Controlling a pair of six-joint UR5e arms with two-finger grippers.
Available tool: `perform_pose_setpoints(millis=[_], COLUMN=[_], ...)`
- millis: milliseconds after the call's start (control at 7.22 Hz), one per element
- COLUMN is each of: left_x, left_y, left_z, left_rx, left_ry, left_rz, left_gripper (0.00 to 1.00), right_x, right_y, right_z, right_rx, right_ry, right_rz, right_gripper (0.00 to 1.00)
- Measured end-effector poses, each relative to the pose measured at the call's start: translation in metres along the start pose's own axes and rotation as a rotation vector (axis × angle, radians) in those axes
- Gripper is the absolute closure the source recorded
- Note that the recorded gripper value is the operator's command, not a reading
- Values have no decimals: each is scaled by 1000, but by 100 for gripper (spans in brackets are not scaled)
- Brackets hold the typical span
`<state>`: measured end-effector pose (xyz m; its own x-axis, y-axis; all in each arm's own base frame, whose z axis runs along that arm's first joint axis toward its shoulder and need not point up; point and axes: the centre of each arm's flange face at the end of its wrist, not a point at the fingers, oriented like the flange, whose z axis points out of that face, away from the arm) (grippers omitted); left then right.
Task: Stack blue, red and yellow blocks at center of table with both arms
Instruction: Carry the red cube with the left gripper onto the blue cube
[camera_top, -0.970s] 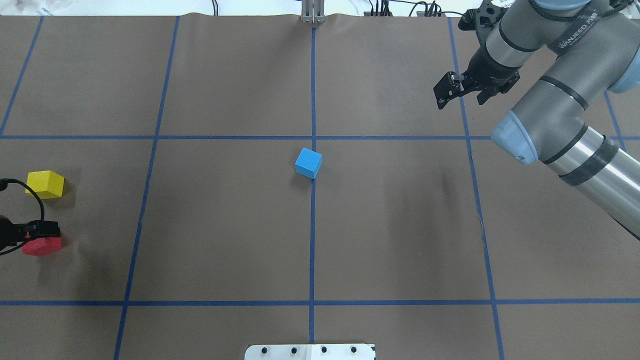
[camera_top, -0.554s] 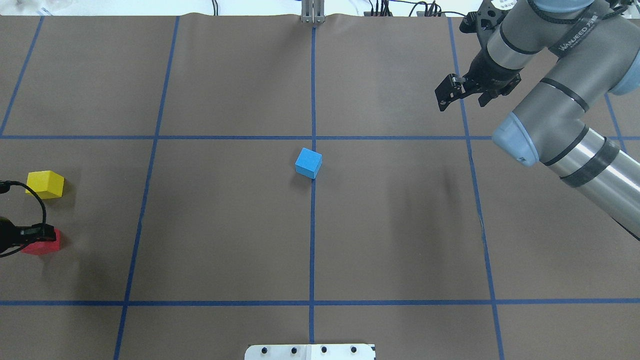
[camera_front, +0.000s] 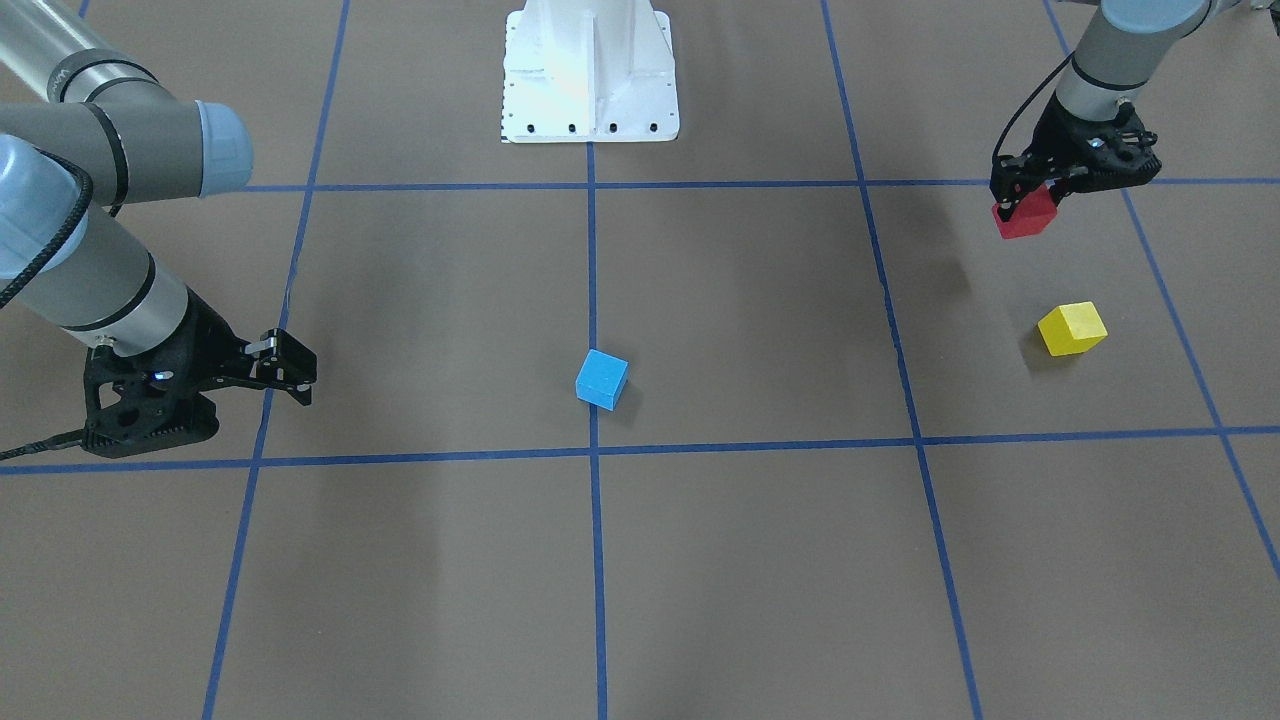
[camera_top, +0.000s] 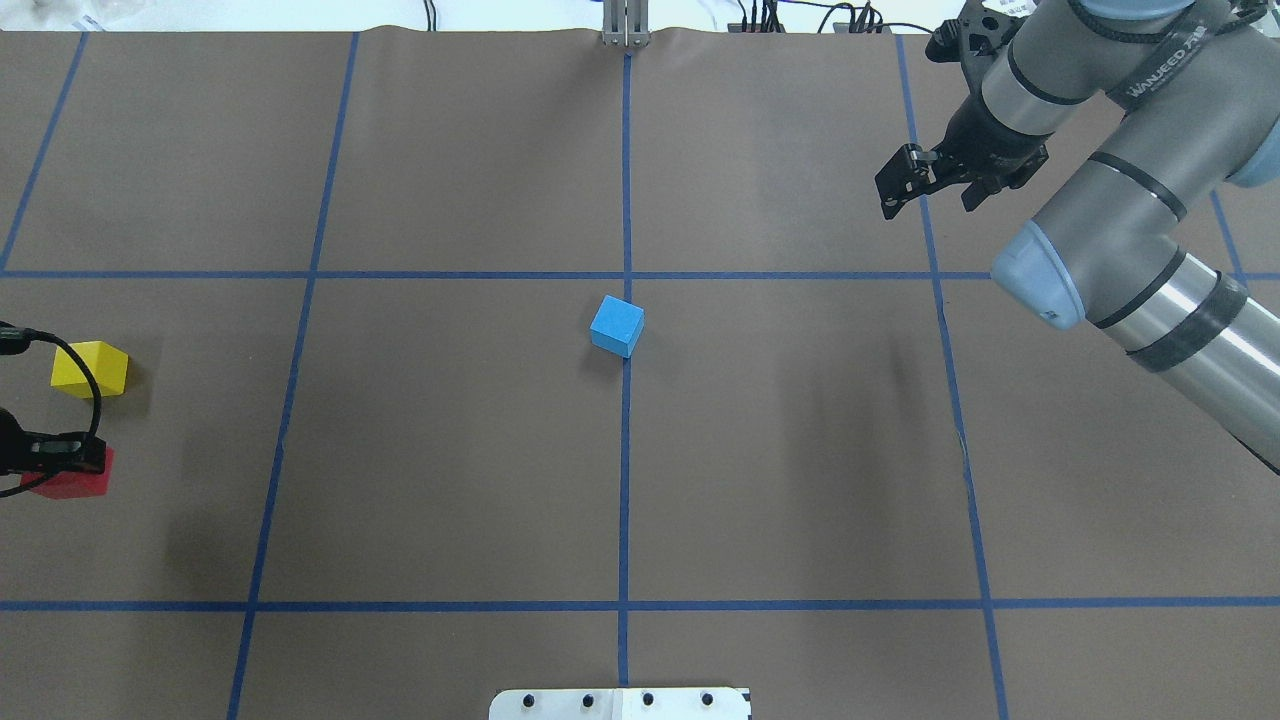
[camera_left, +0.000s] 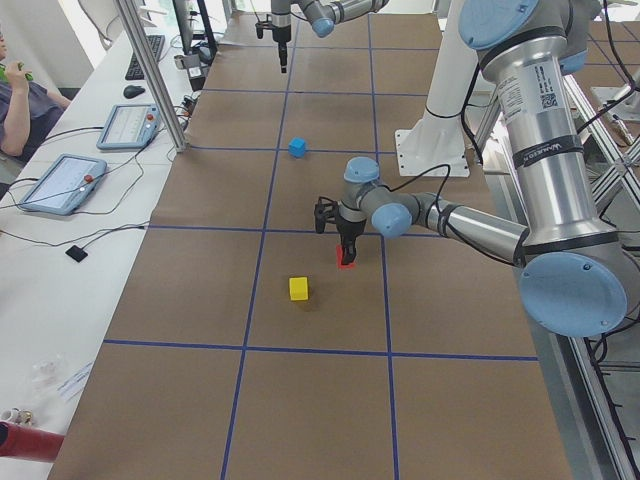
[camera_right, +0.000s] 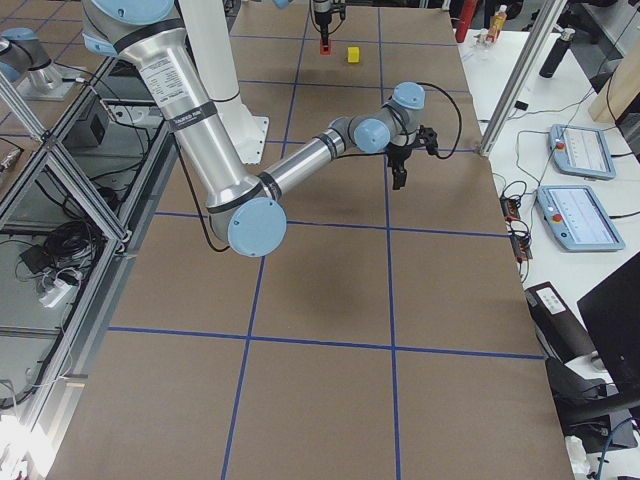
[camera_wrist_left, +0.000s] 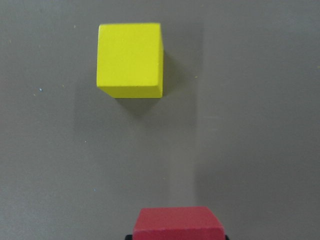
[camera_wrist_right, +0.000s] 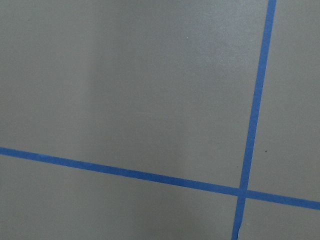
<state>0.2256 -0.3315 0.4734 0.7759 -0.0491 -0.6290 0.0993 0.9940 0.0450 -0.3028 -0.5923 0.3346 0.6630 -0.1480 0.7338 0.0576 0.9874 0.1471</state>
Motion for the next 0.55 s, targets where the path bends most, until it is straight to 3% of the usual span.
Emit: perform_pose_setpoints(millis=[277, 554], left_x=[104, 274], left_y=[-44, -93], left_z=[-45, -105], left_rx=[-1, -24], left_ry=[12, 23], left_rz=[55, 97], left_gripper=[100, 100], right_x=[38, 100], right_y=[3, 12], right_z=[-5, -10], right_rx=[5, -3], right_ry=[19, 41], right_rz=[-19, -44], right_gripper=[1, 1])
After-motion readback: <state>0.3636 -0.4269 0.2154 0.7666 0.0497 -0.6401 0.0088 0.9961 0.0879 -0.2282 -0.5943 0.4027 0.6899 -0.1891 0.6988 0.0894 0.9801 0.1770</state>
